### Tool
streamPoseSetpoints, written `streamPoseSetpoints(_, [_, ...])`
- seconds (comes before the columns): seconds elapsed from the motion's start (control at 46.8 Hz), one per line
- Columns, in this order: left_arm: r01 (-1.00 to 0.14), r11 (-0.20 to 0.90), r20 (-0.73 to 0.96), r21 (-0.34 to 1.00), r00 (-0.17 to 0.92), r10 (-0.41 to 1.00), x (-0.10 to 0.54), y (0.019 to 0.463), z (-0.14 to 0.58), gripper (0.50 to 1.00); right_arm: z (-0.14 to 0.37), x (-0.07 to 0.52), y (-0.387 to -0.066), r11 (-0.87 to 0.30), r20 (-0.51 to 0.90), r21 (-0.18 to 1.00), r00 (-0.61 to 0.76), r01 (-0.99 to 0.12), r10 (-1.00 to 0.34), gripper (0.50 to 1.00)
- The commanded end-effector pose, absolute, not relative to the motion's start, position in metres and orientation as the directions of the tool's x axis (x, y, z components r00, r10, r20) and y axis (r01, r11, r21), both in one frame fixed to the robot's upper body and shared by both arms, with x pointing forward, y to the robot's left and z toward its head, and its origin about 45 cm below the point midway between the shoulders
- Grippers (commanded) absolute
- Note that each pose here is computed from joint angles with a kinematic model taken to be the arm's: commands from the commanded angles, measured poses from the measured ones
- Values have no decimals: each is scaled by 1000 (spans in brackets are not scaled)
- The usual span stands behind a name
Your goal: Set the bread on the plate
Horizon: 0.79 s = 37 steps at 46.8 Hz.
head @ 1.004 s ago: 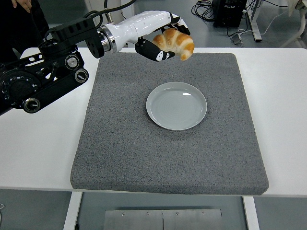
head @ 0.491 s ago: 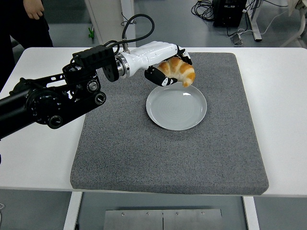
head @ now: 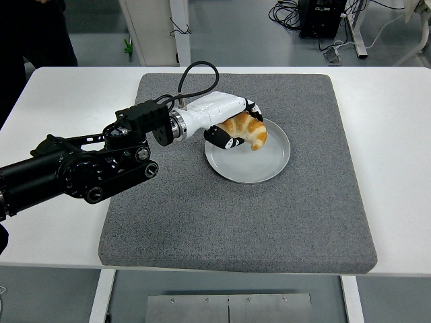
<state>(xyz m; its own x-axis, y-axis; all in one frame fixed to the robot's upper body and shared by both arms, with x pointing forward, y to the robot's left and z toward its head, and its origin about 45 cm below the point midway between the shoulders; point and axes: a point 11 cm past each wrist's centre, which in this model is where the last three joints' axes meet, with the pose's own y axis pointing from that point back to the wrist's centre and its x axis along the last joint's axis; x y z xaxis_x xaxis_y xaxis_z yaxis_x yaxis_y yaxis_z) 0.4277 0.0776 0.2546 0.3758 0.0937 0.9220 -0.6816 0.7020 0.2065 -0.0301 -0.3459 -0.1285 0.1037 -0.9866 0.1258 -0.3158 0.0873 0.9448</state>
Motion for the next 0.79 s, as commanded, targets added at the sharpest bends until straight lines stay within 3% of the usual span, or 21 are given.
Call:
streamPoseSetpoints(0.0, [-685, 697, 920, 211, 380, 95, 429, 77, 251, 596, -129, -30, -346, 86, 125, 945, 104, -315, -987, 1000])
streamPoseSetpoints(0.769, [-687, 692, 908, 223, 404, 109, 424, 61, 215, 613, -129, -30, -346, 86, 125, 945, 104, -315, -987, 1000])
